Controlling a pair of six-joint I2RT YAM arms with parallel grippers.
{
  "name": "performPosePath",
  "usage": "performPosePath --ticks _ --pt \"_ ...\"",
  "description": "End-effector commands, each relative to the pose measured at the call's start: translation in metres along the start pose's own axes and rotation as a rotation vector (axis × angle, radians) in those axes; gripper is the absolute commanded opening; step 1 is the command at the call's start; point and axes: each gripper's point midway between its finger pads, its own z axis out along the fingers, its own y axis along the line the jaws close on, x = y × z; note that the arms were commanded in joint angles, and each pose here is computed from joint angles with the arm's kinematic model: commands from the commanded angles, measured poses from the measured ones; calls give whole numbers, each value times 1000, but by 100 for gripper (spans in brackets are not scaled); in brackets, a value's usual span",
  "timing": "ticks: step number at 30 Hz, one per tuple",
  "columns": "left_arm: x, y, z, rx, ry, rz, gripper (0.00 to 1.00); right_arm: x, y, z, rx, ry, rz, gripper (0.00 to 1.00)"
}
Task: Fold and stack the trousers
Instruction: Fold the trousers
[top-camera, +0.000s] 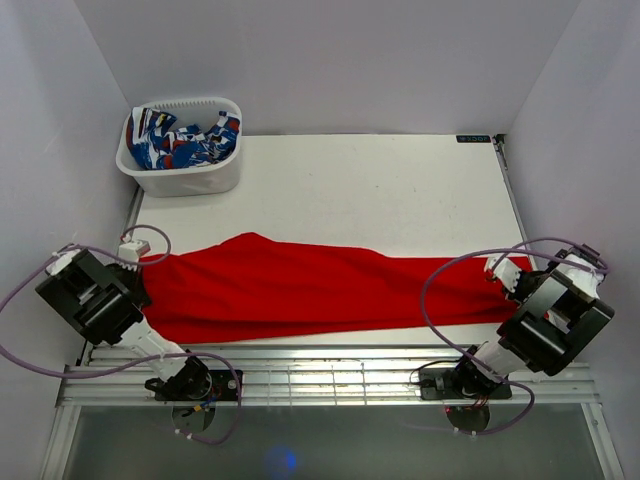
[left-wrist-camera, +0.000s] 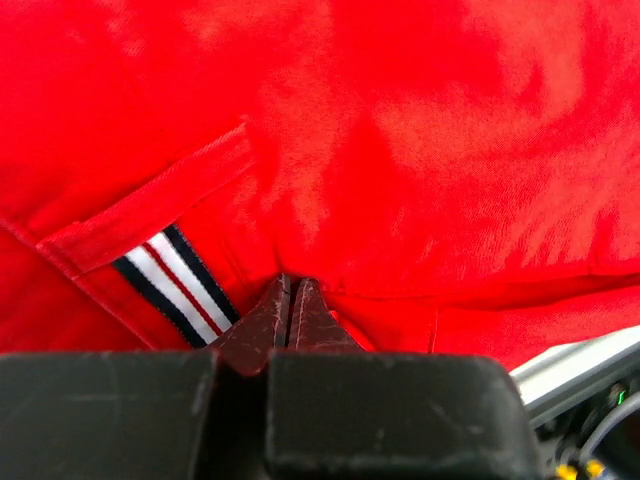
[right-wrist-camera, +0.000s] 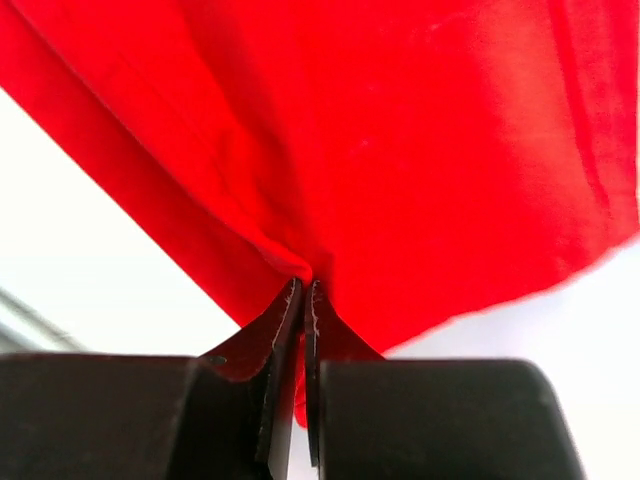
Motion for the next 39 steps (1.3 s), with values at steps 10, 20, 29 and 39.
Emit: performPosePath --ticks 10,20,29,39 --pt "-122 68 -48 -133 -294 201 0 -7 -43 -18 102 34 -17 8" --pt "-105 38 -116 -125 -339 302 0 -21 -68 -51 175 -8 -30 8" --pt "1 18 -21 9 -109 314 0 -8 -33 -17 115 62 -68 8" --pt "-30 6 -74 -30 -210 362 98 -12 -65 -48 184 54 -31 94"
